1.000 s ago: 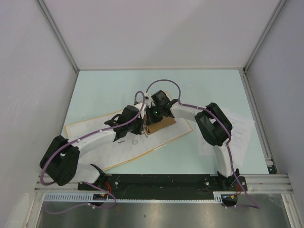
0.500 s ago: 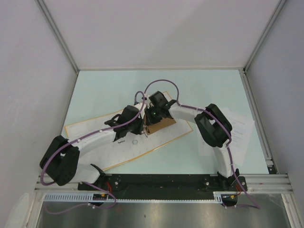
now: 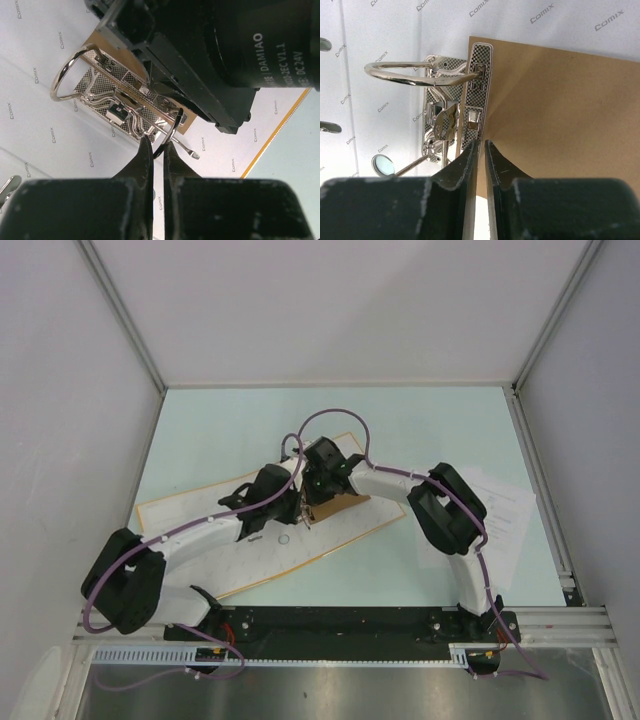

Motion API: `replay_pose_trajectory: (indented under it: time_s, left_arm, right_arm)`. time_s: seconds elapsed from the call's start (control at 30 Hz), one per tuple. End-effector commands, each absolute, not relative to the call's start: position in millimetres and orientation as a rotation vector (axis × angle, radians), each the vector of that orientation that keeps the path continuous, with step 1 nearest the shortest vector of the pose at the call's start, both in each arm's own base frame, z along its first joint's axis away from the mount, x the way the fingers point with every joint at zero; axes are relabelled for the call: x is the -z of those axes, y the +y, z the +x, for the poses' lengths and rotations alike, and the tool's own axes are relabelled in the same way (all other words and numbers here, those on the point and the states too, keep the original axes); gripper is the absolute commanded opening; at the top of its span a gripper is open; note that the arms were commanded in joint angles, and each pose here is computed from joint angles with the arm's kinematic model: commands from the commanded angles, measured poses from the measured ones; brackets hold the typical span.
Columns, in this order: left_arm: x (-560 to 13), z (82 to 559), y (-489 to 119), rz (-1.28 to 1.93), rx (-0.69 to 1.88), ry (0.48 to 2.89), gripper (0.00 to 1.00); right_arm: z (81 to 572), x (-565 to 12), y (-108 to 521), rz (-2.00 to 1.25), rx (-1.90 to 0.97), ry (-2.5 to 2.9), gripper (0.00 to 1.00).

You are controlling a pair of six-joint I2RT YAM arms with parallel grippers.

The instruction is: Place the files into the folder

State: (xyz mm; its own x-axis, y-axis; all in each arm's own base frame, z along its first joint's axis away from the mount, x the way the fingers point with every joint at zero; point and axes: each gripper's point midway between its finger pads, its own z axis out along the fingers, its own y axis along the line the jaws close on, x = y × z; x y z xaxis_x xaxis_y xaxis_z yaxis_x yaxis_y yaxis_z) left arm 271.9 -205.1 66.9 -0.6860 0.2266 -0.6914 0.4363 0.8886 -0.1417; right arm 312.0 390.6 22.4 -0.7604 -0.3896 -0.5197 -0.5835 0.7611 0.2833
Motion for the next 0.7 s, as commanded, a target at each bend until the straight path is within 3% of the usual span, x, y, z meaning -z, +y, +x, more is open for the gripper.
replay_pose_trajectory:
  time_s: [0.0,0.67]
  left_arm:
    - [-45.5,252.1,-191.6,0.271,0.393,2.475,0.0]
    - [-27.5,240.1,-184.6,0.174,0.439,2.477,0.0]
  right_arm:
    - [202.9,88.8,316.6,-0.898,-0.221,2.958,0.15]
    - [146.2,136.3,285.0,-0.933,-0.002,3.059,0.14]
